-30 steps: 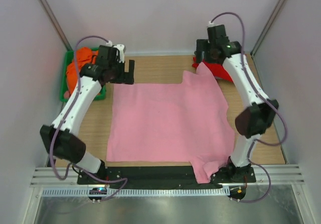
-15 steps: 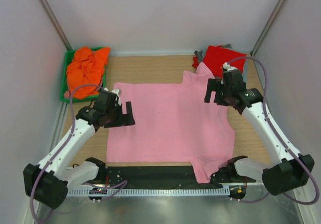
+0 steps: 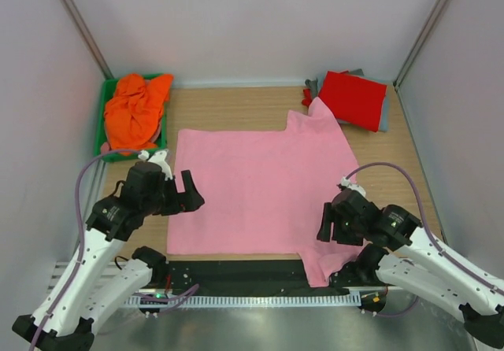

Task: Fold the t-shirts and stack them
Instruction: Fold the tshirt

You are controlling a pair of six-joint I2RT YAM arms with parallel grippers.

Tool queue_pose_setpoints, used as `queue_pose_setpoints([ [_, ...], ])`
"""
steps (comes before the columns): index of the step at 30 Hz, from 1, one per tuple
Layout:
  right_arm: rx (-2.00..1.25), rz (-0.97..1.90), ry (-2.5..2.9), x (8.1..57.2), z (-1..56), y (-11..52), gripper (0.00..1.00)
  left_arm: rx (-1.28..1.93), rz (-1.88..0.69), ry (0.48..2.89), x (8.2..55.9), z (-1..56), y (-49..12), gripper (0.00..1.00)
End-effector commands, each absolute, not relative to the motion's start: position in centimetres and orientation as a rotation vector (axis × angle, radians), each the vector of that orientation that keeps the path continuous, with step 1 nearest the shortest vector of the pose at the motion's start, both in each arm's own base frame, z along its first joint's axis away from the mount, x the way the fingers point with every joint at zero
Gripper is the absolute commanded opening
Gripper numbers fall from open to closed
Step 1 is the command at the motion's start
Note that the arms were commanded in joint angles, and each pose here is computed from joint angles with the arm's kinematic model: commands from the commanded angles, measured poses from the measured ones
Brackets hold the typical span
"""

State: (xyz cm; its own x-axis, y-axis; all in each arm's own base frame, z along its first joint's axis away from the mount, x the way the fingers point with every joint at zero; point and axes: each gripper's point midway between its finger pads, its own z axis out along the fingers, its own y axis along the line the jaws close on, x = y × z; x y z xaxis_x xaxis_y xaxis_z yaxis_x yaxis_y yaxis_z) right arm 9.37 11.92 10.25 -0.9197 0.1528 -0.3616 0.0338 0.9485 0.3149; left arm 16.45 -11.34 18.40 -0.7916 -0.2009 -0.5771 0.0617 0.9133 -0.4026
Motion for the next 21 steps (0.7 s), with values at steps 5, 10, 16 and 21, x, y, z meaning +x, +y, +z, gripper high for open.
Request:
queue_pose_setpoints([
  [5, 0.057, 0.315, 2.883, 6.7, 10.3, 11.4, 0.62, -0.098, -0.540, 2.406, 16.5, 19.1, -11.3, 0.95],
  [10, -0.115, 0.218, 2.960, 6.3, 9.5, 12.2, 0.66, -0.099, -0.540, 2.401, 16.6, 19.1, -11.3, 0.95],
  [16, -0.289, 0.160, 3.006, 6.4, 9.3, 13.7, 0.71, -0.100, -0.549, 2.412, 17.1, 18.6, -11.7, 0.95],
  [21, -0.470, 0.159, 3.051, 4.8, 9.3, 15.1, 0.73, -0.104, -0.546, 2.411, 17.1, 18.5, -11.7, 0.94],
])
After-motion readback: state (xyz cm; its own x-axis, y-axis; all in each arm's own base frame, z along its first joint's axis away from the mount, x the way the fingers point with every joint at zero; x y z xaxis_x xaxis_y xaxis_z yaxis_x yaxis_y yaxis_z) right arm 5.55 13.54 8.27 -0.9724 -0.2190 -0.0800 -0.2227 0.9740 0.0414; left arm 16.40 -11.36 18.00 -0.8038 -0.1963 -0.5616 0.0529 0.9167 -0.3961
